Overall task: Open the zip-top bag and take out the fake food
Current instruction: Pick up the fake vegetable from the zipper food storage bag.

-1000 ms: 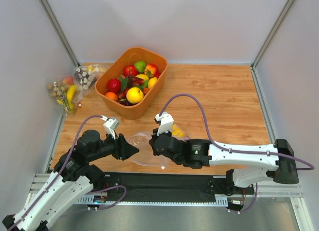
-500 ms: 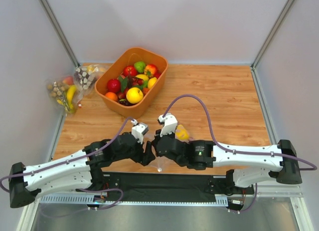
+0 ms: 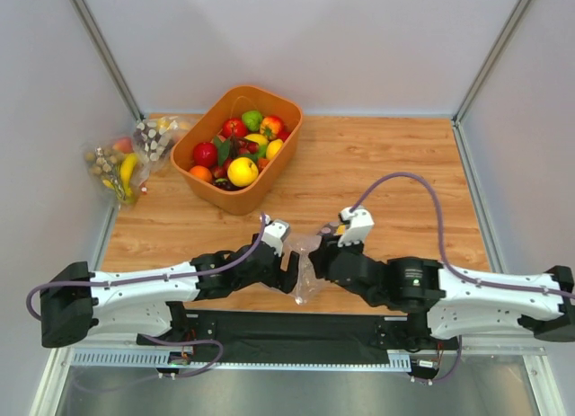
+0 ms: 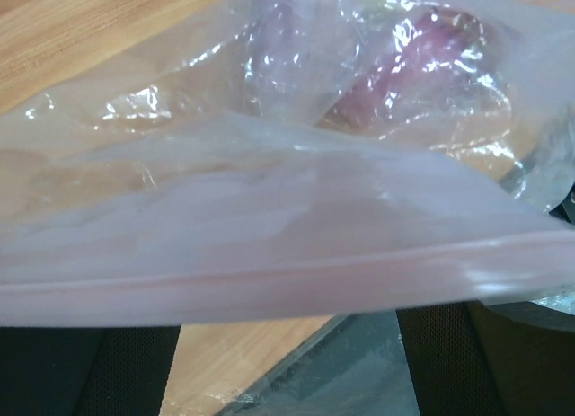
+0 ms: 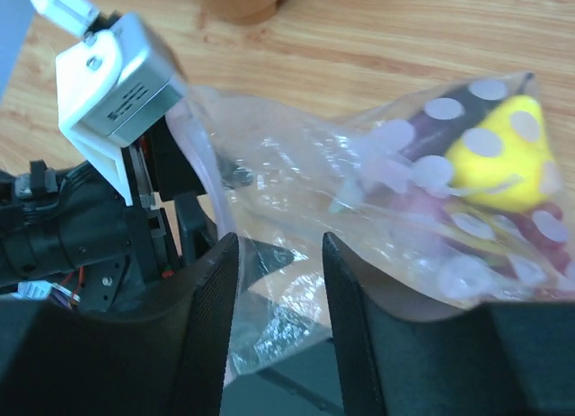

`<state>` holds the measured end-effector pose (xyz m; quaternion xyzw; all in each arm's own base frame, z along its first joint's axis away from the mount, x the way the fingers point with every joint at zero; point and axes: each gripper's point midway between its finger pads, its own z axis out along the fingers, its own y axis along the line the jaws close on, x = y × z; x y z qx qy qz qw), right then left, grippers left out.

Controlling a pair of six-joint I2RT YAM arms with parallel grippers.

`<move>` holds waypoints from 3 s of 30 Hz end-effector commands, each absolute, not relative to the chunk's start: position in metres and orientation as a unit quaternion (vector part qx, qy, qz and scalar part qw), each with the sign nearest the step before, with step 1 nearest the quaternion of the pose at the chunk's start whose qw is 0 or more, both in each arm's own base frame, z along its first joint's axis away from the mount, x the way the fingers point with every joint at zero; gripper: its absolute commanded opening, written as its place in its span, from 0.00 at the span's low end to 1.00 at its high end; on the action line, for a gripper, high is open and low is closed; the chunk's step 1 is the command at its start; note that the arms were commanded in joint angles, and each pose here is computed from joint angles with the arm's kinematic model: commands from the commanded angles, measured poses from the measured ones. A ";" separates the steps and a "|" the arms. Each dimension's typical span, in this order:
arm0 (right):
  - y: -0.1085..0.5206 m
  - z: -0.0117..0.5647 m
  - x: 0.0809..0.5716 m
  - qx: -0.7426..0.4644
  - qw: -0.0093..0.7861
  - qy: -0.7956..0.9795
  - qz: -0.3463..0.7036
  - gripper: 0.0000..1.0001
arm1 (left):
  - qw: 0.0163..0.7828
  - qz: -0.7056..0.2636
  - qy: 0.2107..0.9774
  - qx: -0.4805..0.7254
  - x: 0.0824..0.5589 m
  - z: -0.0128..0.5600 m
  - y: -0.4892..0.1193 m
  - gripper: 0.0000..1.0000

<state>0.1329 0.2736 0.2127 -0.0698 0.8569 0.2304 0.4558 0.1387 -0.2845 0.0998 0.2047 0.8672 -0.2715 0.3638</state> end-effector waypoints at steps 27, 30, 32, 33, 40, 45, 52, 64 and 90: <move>0.171 0.074 0.181 0.093 0.381 0.907 0.150 0.41 | 0.418 -0.298 0.814 0.273 0.162 0.101 -0.346 0.96; 0.172 0.063 0.180 0.086 0.369 0.914 0.144 0.26 | 0.424 -0.281 0.816 0.275 0.170 0.098 -0.350 0.96; 0.171 0.057 0.179 0.086 0.364 0.917 0.141 0.14 | 0.428 -0.276 0.817 0.271 0.175 0.098 -0.351 0.95; 0.171 0.054 0.178 0.085 0.360 0.918 0.141 0.11 | 0.428 -0.275 0.818 0.268 0.176 0.098 -0.352 0.95; 0.173 0.048 0.176 0.078 0.347 0.922 0.151 0.00 | 0.428 -0.306 0.804 0.276 0.172 0.105 -0.364 0.84; 0.178 0.070 0.172 0.077 0.355 0.912 0.191 0.00 | 0.454 -0.312 0.791 0.266 0.176 0.131 -0.357 0.80; 0.179 0.104 0.163 0.081 0.368 0.890 0.256 0.00 | 0.489 -0.293 0.783 0.248 0.187 0.153 -0.338 0.80; 0.170 0.097 0.151 0.083 0.350 0.898 0.255 0.00 | 0.480 -0.198 0.827 0.215 0.222 0.109 -0.337 0.68; 0.150 0.072 0.189 0.117 0.362 0.909 0.172 0.47 | 0.479 -0.259 0.821 0.172 0.231 0.125 -0.364 0.76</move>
